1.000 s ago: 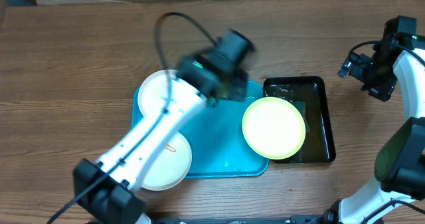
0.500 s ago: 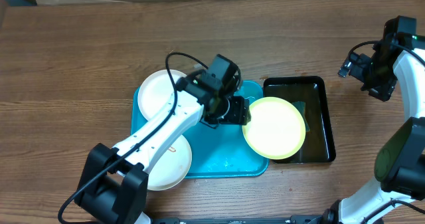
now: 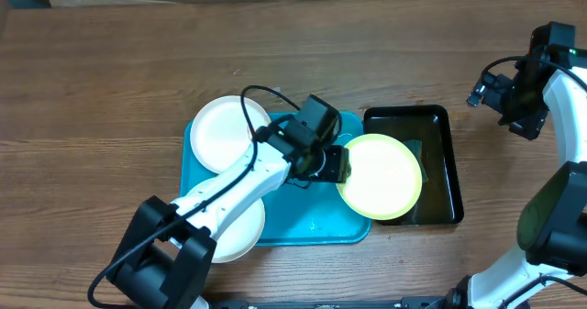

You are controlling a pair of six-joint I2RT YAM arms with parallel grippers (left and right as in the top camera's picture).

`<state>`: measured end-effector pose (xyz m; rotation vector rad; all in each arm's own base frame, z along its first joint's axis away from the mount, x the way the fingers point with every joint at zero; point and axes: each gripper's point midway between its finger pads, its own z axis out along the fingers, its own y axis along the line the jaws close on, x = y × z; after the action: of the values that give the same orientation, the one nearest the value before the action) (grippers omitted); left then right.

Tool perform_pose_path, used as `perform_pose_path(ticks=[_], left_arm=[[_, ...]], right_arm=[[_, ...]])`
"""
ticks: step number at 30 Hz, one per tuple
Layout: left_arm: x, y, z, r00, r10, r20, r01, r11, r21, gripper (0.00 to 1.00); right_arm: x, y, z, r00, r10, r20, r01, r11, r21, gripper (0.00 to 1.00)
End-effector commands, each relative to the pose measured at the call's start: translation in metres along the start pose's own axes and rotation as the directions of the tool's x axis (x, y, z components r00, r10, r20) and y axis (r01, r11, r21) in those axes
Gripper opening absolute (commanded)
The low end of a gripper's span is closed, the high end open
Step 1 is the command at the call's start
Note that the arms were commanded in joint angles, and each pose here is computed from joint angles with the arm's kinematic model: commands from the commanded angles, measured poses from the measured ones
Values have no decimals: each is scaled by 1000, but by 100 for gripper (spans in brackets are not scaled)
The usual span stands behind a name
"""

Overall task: Clean dirty plates on tray and stack at the side
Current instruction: 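Carry yellow plate left and set it on table beside tray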

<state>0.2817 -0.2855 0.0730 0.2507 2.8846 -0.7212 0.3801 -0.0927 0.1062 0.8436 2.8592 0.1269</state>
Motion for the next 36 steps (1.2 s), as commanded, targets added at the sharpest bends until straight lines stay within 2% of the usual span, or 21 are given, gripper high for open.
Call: perform_pose_path(ticks=[1,5,8,11,16,17,18,19,22,25,29,33,36], left_arm=[[2,1,3,999,6,32,-4,999,-53,56],[0,12,5,997,-5,77,17,989,-148,52],[0,12,5,997,-7,81,19,988,-151,50],[1,13,7,997,-11,75,22,988,-153,40],[9,14,22,999,-5,42,12,986,-167,37],[9,15,26,999,-7,36,13,985,-170,32],[9,16,27,999,-12,36,18,986,-168,13],[9,15,29,999,-11,35,17,986,-163,4],[2,16,23,998,-22,52,30,987,-156,4],[-16,19,0,994,-49,93,62,987,-150,4],[-58,36,-63,968,-125,220,155,980,-123,4],[-91,80,-140,898,-227,378,283,954,-98,4],[-98,135,-190,817,-320,480,412,906,-99,4]], right_arm=[[-2,-1,-7,1000,0,25,0,1000,1,100],[-2,-1,-7,1000,0,25,0,1000,1,100],[-2,-1,-7,1000,0,25,0,1000,2,100],[-2,-1,-7,1000,0,25,0,1000,2,100],[-2,-1,-7,1000,0,25,0,1000,2,100],[-2,-1,-7,1000,0,25,0,1000,2,100],[-2,-1,-7,1000,0,25,0,1000,2,100],[-2,-1,-7,1000,0,25,0,1000,2,100],[-2,-1,-7,1000,0,25,0,1000,2,100],[-2,-1,-7,1000,0,25,0,1000,2,100],[-2,-1,-7,1000,0,25,0,1000,2,100],[-2,-1,-7,1000,0,25,0,1000,2,100],[-2,-1,-7,1000,0,25,0,1000,2,100]])
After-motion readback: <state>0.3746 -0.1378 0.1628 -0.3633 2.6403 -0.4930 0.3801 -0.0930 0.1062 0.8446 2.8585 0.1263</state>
